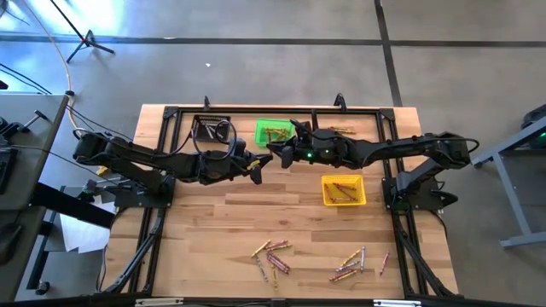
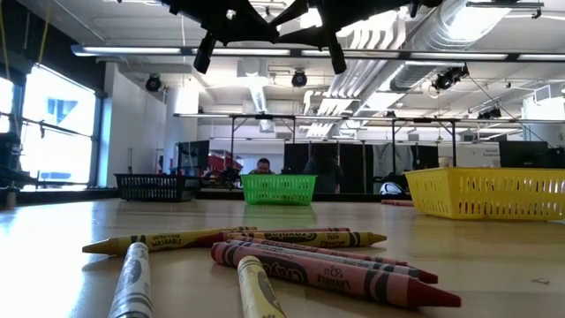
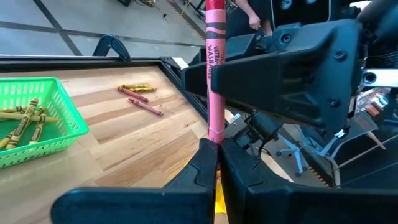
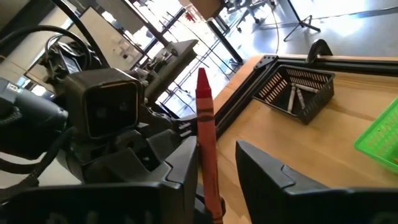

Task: Sort crayons
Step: Put the red crayon into the yellow basket

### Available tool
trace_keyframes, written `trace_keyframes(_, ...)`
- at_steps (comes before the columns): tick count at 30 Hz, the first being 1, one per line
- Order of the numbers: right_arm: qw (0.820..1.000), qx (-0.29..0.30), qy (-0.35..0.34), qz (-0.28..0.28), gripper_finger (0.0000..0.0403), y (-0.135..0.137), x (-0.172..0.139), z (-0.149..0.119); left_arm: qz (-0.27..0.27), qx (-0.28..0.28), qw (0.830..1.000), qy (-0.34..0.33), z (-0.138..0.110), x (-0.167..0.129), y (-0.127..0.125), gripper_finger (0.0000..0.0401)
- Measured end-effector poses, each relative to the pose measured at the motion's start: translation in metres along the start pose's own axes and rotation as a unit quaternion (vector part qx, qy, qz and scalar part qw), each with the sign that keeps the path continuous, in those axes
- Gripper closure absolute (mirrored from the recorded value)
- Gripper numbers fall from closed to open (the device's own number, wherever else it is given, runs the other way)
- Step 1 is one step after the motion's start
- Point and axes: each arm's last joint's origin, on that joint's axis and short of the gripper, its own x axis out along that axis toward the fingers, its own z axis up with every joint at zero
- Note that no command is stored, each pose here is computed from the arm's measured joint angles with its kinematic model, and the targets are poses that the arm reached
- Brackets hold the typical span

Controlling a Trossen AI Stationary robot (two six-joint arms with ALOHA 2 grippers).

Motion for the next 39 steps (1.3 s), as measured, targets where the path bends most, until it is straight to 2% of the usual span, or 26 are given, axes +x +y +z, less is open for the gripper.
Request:
trace_keyframes(6,1.0,0.0,0.0,0.0,0.0338,0.0,0.0,0.0,0.0,0.001,1.0,0.0,0.0,0.0,0.0,0.0401)
trace_keyframes(11,1.0,-0.006,0.0,0.002,0.039,0.0,0.0,0.0,0.001,-0.001,1.0,0.001,0.0,0.0,0.0,0.0401)
trace_keyframes(14,1.0,-0.011,0.001,0.005,0.0388,0.0,0.0,0.0,0.003,-0.024,1.0,0.003,-0.001,0.0,0.001,0.0396)
trace_keyframes(19,0.999,-0.035,0.009,0.001,0.0394,-0.002,0.0,0.0,0.015,-0.019,0.999,0.022,-0.004,0.0,0.004,0.0368)
trace_keyframes(25,0.995,-0.062,0.054,-0.055,0.0395,-0.017,-0.015,0.013,0.025,-0.001,0.998,0.062,-0.01,-0.001,0.008,0.0329)
trace_keyframes(27,0.989,-0.076,0.097,-0.077,0.0395,-0.023,-0.027,0.016,0.029,0.009,0.997,0.068,-0.011,-0.001,0.009,0.0322)
trace_keyframes(30,0.966,-0.085,0.208,-0.127,0.0395,-0.034,-0.053,0.01,0.029,0.016,0.996,0.084,-0.013,-0.001,0.011,0.0319)
trace_keyframes(33,0.914,-0.099,0.329,-0.214,0.0395,-0.046,-0.081,-0.006,0.033,0.022,0.994,0.098,-0.015,-0.002,0.012,0.0321)
trace_keyframes(36,0.846,-0.135,0.41,-0.314,0.0395,-0.057,-0.105,-0.019,0.042,0.029,0.993,0.108,-0.017,-0.003,0.014,0.0322)
trace_keyframes(39,0.809,-0.151,0.448,-0.349,0.0395,-0.066,-0.116,-0.031,0.044,0.036,0.992,0.11,-0.017,-0.003,0.015,0.0322)
